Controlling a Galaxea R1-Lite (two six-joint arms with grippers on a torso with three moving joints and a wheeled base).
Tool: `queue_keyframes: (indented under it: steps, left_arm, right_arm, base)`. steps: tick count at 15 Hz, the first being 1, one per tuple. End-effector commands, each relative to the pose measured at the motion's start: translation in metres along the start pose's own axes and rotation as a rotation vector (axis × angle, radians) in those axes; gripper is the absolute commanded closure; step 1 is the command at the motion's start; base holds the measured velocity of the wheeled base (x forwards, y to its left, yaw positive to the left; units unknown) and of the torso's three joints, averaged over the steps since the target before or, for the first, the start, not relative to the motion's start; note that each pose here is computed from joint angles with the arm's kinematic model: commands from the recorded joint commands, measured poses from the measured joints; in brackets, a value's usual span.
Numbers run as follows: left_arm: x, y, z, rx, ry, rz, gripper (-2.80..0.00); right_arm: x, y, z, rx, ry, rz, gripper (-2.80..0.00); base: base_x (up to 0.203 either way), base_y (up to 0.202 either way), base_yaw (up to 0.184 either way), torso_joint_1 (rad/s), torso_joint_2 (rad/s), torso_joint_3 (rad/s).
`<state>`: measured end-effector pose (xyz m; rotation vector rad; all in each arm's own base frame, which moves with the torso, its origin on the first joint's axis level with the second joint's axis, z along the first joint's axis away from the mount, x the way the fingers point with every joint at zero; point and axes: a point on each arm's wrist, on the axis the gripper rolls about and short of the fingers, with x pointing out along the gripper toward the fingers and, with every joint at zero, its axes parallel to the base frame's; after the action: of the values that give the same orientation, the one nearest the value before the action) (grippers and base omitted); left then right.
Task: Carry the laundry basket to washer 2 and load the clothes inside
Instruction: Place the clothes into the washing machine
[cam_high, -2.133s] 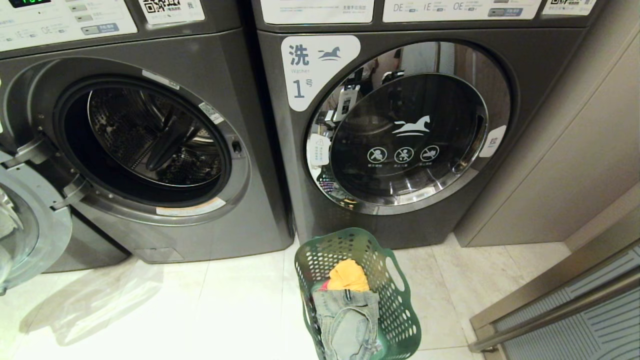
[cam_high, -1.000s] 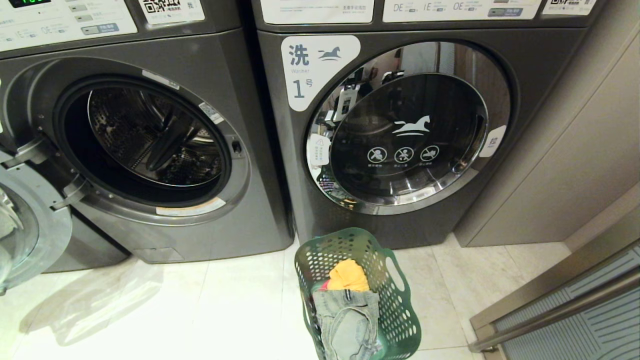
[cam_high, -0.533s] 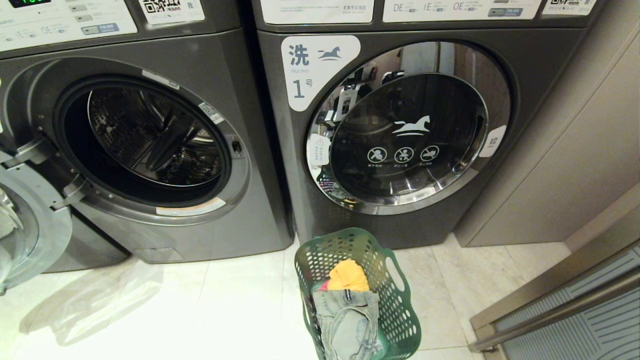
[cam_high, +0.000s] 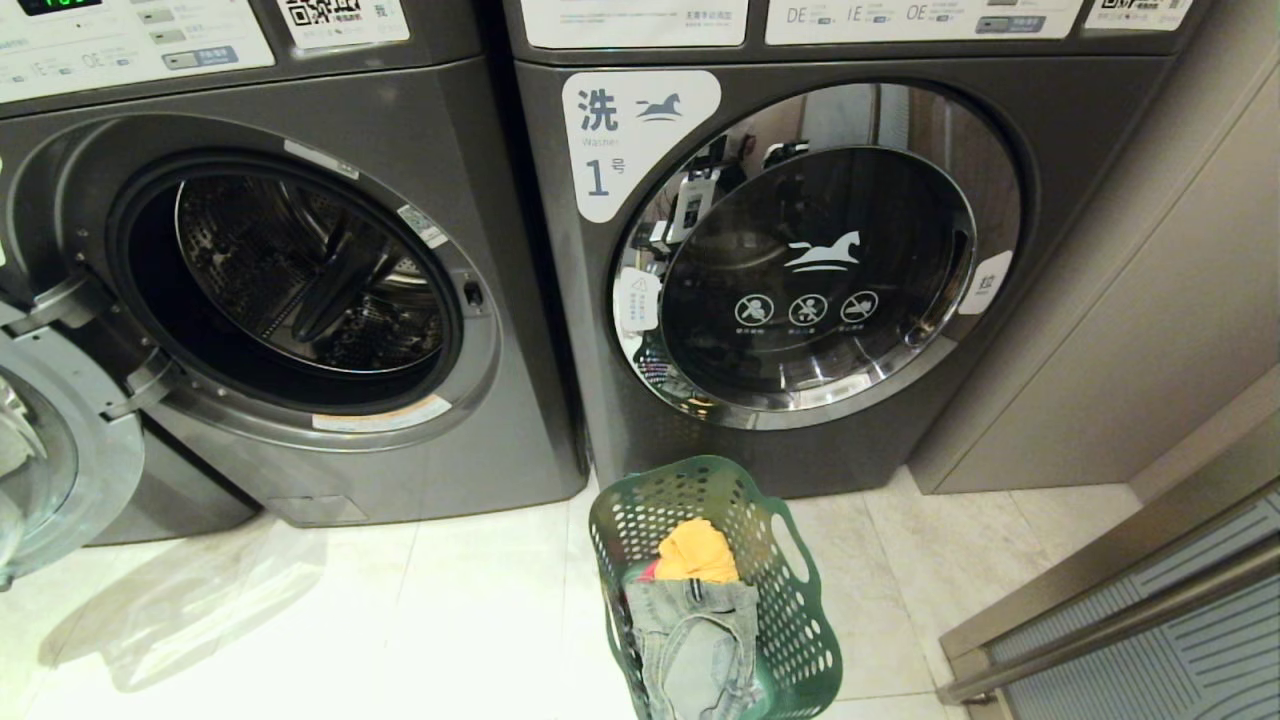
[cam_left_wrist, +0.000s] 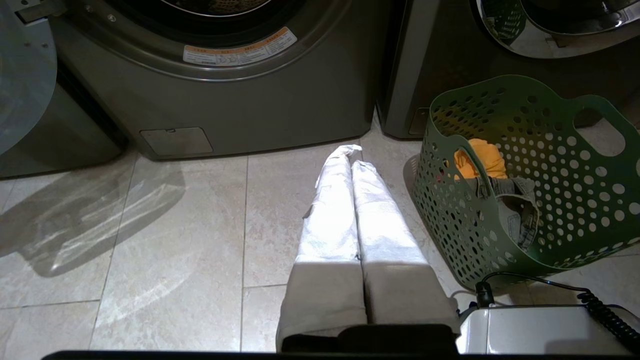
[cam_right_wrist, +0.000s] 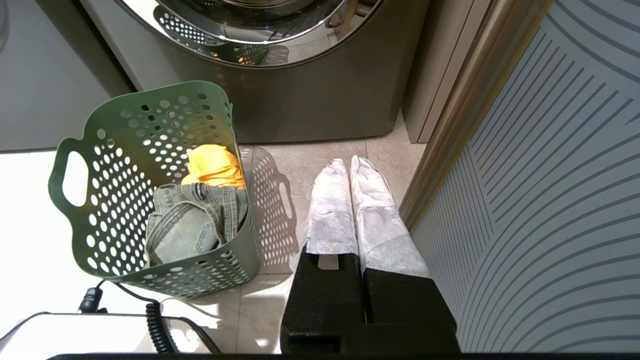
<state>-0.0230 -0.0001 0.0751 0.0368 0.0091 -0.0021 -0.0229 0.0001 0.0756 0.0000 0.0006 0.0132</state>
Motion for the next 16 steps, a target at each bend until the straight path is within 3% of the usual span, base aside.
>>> queue_keyframes:
  steps: [1,16]
  left_arm:
    - [0.0000,0.0000,0.0004,0.002,0.000,0.001,0.00]
    - [0.0000,0.0000,0.0004,0.000,0.000,-0.001,0.00]
  right_arm:
    - [0.0001,0.0000,0.0003,0.002,-0.001,0.001,0.00]
    - [0.0002,0.0000,0.0002,-0.002,-0.002,0.002,0.00]
  base:
    - [0.000,0.000,0.000,0.000,0.00,0.000]
    - [0.001,0.013,-0.001,0.001,0.00,0.001]
